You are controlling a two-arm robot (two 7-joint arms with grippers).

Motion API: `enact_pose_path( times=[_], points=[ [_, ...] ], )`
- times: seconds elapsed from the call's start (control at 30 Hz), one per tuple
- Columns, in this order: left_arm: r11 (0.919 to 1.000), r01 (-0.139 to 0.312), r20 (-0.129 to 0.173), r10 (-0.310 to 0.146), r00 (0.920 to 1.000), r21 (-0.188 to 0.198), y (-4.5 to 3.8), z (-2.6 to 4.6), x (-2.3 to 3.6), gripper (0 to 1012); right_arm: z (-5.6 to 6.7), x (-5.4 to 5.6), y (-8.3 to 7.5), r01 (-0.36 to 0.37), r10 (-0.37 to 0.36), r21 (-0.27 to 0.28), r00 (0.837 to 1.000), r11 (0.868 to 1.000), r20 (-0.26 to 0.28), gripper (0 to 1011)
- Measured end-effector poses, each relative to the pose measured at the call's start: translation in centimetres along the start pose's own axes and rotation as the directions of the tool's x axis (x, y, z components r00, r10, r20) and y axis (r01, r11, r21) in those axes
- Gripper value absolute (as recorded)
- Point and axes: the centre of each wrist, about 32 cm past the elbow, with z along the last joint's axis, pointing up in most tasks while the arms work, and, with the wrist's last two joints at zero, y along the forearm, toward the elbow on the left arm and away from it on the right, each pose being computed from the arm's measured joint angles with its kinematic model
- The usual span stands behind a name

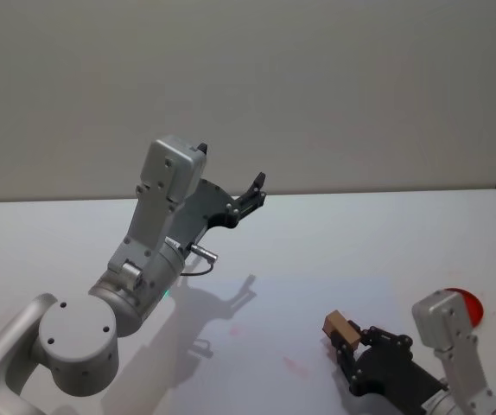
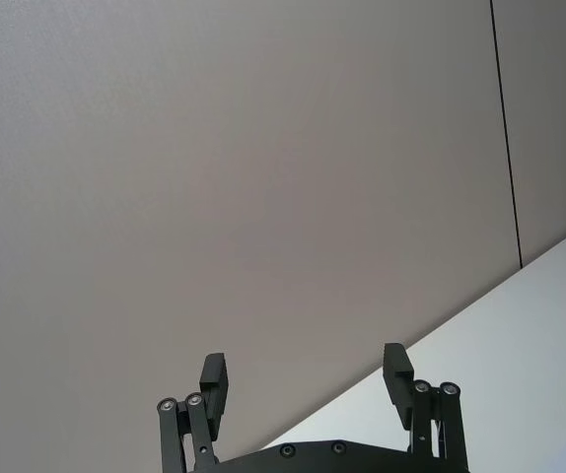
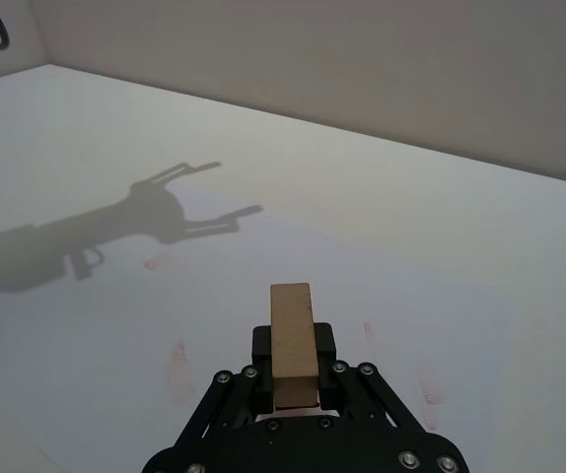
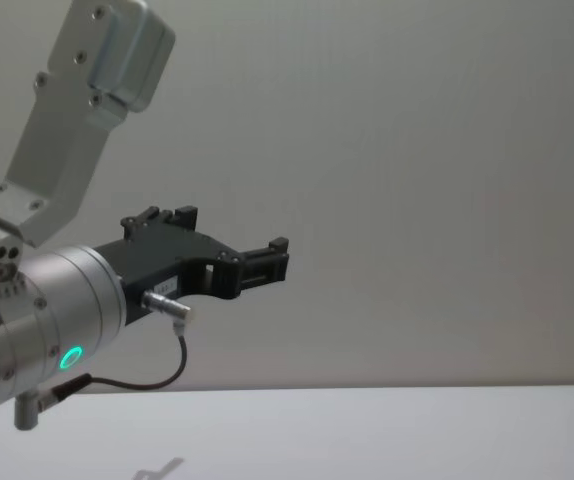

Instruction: Use the one hand to pick up the stamp and affix it onto the A4 paper.

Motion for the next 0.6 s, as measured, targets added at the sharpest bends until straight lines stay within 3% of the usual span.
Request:
enact_pose_path(
  times=[0.6],
  points=[
    [1.0000, 0.000, 0.000, 0.000, 1.0000, 0.000, 0.00, 0.00, 0.00, 1001, -1.1, -1.2, 0.0, 0.013, -0.014, -0.045, 1.000, 0.999, -0.022, 220]
  ],
)
